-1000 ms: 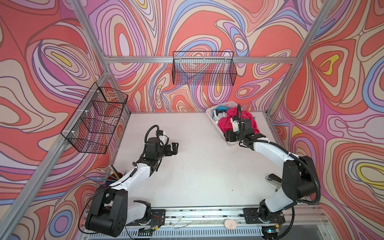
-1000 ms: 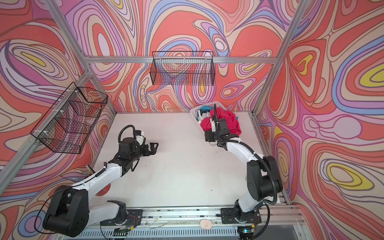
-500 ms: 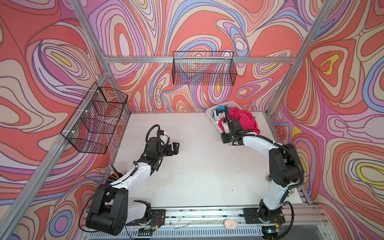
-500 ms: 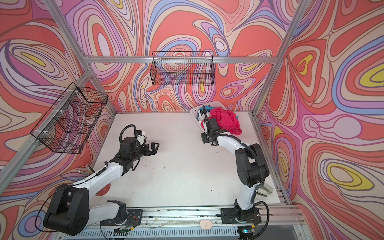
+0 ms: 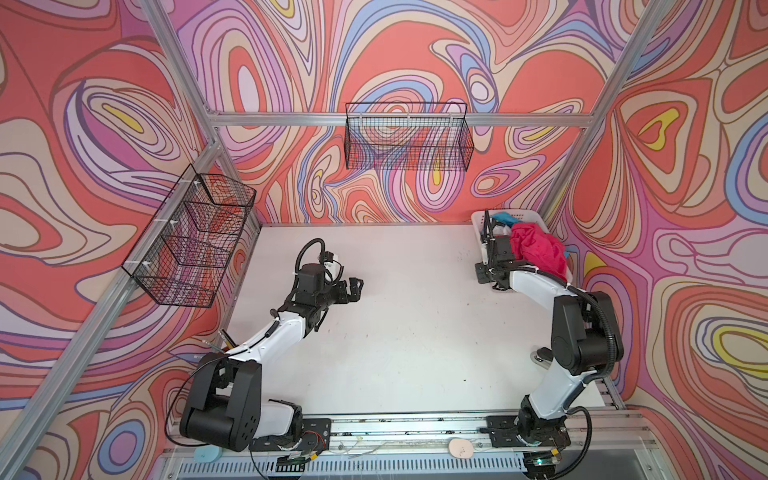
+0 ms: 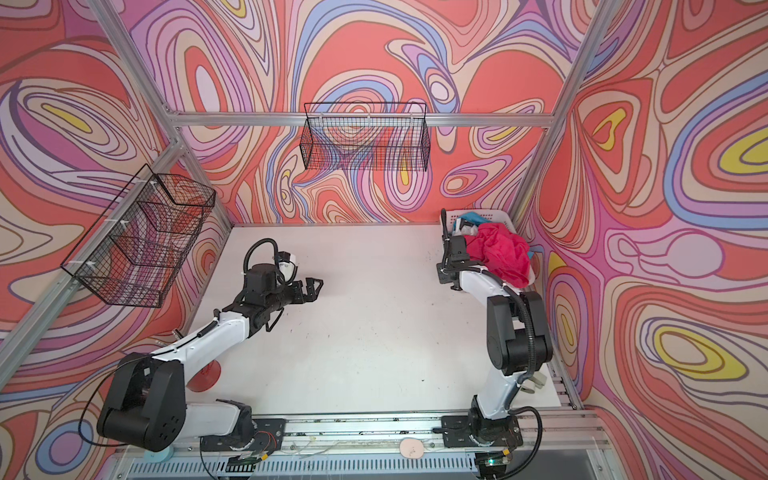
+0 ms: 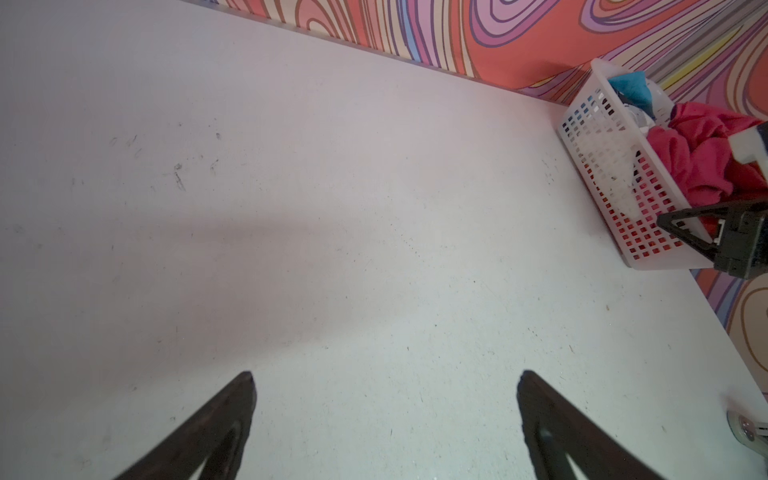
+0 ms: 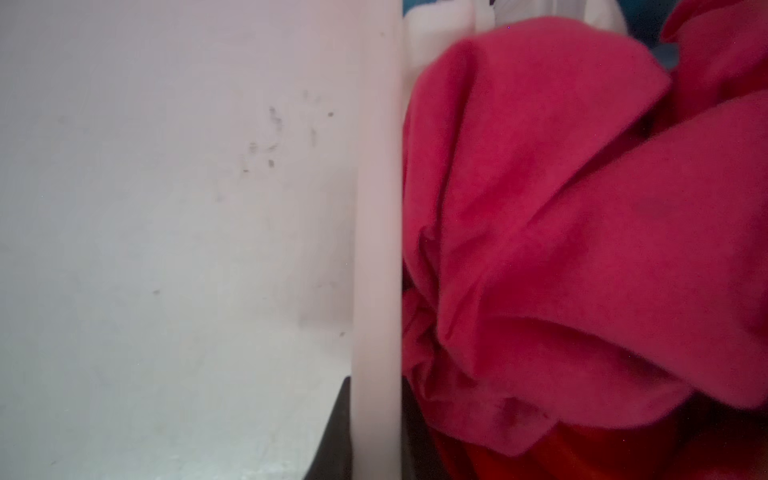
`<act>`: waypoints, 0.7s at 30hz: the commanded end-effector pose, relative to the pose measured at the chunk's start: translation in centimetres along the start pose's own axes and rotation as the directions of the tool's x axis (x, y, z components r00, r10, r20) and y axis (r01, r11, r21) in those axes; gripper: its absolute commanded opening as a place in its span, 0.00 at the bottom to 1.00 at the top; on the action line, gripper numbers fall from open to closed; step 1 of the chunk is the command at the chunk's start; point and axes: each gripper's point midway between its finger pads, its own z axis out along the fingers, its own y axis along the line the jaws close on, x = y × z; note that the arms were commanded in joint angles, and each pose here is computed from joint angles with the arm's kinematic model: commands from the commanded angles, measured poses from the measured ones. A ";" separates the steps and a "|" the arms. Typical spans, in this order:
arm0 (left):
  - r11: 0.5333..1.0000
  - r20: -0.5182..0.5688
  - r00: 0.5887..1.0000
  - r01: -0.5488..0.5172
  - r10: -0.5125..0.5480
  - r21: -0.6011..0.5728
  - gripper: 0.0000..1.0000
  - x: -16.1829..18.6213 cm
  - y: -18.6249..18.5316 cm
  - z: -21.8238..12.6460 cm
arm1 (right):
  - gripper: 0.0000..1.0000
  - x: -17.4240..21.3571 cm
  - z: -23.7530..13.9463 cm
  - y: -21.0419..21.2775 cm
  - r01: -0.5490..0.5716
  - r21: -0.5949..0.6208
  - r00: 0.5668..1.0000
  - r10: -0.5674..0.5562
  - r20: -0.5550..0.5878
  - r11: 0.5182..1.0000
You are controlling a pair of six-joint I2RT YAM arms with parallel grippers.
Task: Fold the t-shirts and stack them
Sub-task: 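Reach the right gripper into the white basket and grasp the pink t-shirt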
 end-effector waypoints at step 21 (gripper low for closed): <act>1.000 -0.031 0.999 -0.012 0.013 0.026 1.00 1.3 -0.7 0.3 | 0.38 -2.6 -3.5 -3.3 0.026 0.059 0.997 -0.030 0.077 0.998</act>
